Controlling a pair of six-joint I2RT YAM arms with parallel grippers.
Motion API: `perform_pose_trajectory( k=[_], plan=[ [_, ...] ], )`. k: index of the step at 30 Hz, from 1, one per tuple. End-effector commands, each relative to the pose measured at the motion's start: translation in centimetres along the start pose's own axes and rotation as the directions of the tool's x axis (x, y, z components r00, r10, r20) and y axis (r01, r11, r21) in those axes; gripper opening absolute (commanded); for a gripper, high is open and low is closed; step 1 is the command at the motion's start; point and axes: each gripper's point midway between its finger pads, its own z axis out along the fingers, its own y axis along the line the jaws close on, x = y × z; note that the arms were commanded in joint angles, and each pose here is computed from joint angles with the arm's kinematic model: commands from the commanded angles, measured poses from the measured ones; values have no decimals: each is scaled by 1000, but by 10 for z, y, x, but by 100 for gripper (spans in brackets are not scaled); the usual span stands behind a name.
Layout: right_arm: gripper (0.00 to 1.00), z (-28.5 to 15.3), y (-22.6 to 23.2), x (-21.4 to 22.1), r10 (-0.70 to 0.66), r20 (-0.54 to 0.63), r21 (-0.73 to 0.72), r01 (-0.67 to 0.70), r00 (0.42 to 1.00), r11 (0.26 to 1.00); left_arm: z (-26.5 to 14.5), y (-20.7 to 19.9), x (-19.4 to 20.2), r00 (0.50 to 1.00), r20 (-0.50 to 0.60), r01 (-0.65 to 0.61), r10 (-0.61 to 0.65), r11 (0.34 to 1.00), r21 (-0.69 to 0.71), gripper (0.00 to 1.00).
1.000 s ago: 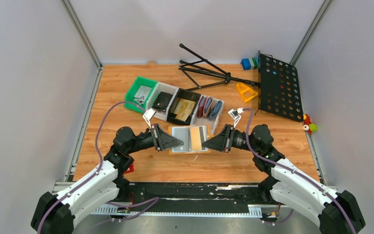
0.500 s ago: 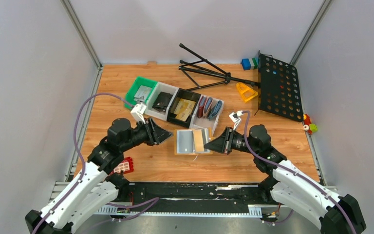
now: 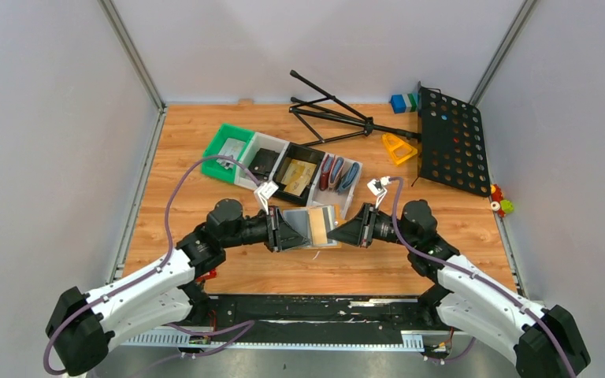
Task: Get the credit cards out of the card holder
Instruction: Remove the credit card from the card holder.
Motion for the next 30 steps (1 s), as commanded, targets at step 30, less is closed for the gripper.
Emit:
perform_pose_trajectory(
  k=[30],
  plan=[
    [0, -6, 51, 3, 53, -47, -253, -63, 997, 965, -21, -80, -35, 981, 191, -56, -19, 922, 382, 6]
  ],
)
